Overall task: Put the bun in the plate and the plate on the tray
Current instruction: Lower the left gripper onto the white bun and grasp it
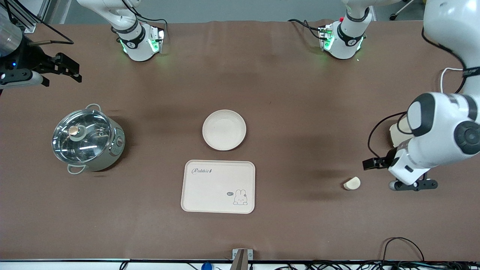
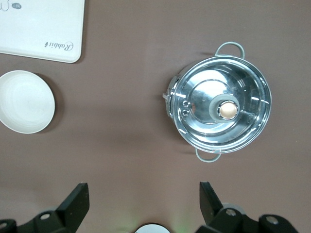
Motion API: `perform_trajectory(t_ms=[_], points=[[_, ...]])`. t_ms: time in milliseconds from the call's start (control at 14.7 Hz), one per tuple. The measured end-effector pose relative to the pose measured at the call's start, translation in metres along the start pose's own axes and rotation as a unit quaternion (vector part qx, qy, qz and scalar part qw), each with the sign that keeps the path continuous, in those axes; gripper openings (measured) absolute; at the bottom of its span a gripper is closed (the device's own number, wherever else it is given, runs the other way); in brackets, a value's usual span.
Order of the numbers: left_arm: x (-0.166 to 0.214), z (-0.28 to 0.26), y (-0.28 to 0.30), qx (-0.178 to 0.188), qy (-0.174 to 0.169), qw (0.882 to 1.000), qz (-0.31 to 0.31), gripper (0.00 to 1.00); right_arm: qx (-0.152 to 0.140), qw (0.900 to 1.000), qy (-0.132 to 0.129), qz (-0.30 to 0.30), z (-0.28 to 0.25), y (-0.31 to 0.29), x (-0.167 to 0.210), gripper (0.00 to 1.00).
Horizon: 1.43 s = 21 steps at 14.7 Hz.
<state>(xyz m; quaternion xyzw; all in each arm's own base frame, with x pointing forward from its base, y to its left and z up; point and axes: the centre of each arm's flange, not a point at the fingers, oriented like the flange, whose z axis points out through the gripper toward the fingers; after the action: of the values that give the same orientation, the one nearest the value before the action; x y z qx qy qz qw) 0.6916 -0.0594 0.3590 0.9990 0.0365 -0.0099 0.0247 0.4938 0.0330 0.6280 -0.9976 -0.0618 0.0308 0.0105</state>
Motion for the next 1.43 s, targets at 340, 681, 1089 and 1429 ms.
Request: perform_trajectory(t_ms=[340,681,1089,1429], points=[[0.018,0.082,0.006,-0.014,0.02,1.0,-0.02,0.99,0.0,1.0,0.004,0.002,-0.001,0.003,0.001,1.0],[0.026,0.13,0.001,-0.021,0.036,0.998,-0.048,0.88,-0.001,1.0,0.018,0.002,0.003,0.002,0.01,1.0],[0.026,0.144,-0.006,-0.008,0.034,0.998,-0.047,0.63,0.001,1.0,0.01,-0.006,0.021,-0.006,0.026,1.0],[0.024,0.157,-0.007,-0.007,0.025,0.998,-0.051,0.44,0.001,1.0,0.006,-0.008,0.022,-0.009,0.025,1.0]])
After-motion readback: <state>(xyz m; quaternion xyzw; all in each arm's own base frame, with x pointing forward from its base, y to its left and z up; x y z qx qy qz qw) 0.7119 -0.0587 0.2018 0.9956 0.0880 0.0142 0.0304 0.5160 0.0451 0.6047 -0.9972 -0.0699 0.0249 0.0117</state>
